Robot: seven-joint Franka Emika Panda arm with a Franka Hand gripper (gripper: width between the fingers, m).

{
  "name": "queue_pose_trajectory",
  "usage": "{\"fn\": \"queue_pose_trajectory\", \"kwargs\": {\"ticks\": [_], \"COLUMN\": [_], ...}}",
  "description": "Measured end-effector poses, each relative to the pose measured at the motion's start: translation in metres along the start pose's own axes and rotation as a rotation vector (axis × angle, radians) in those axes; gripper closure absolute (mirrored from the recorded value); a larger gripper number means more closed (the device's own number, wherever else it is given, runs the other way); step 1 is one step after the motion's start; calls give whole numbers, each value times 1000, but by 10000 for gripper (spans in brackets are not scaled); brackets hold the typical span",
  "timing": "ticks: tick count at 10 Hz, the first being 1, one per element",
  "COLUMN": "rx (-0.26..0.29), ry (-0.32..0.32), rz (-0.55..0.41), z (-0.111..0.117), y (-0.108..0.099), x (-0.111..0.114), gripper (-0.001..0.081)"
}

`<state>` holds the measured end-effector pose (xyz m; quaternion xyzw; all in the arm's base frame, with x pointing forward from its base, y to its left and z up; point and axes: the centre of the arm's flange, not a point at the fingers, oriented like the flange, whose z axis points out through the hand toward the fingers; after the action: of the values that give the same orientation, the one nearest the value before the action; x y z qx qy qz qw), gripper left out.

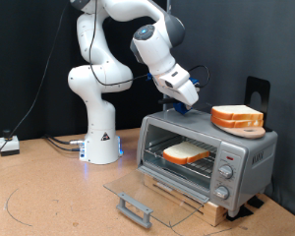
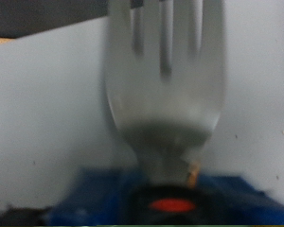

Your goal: Make a piece of toast with the oven

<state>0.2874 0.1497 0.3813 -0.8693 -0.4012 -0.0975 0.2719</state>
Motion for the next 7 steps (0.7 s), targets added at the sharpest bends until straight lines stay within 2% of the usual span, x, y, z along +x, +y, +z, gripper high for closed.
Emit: {"fn": "queue_pose_trajectory", "kwargs": {"ticks": [2, 3, 5, 7], "rx": [7, 9, 13, 3], "ry": [6, 10, 40, 120], "rz": [-1, 0, -11, -47], "z": [3, 3, -3, -24], "y": [-3, -3, -4, -5], "x": [2, 2, 6, 12], "gripper": [121, 36, 4, -1]}}
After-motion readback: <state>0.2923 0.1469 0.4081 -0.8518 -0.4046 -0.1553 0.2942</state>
